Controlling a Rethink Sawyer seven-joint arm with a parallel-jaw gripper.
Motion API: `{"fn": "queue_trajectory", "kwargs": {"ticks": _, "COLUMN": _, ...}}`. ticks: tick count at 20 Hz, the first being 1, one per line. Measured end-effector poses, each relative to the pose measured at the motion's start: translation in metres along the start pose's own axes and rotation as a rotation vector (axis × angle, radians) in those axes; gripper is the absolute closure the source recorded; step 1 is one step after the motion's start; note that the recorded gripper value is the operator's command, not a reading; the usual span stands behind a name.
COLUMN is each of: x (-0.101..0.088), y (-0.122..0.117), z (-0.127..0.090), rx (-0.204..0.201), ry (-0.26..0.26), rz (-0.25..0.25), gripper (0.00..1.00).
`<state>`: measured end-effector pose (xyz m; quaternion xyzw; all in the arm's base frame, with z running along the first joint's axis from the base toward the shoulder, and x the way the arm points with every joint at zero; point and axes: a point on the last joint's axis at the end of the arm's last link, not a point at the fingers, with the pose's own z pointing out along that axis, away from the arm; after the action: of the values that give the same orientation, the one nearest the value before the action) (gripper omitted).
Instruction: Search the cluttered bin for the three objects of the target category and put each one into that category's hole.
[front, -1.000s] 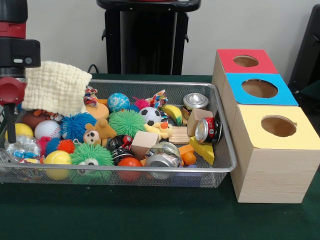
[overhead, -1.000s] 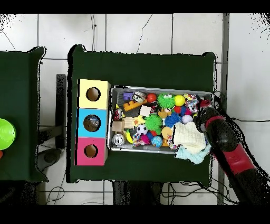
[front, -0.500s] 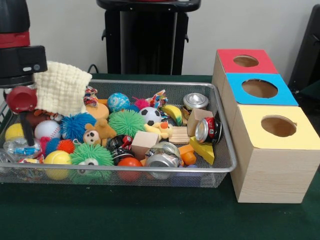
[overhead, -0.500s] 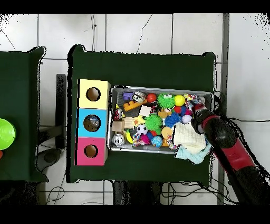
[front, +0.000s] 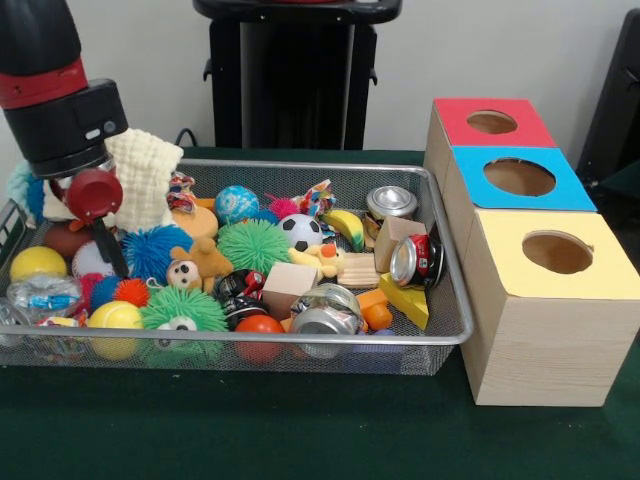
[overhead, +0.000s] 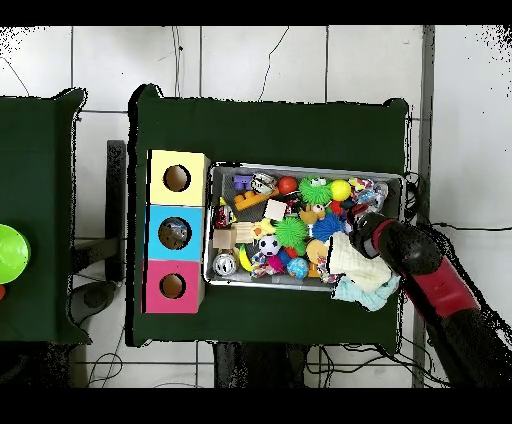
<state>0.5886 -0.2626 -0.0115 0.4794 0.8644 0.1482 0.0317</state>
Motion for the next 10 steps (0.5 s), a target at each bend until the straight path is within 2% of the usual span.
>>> {"fn": "queue_trajectory", "kwargs": {"ticks": 10, "x": -0.011, "y": -0.009, "z": -0.006, "rx": 0.018, "ry": -0.025, "rz": 0.009, "gripper": 0.0}}
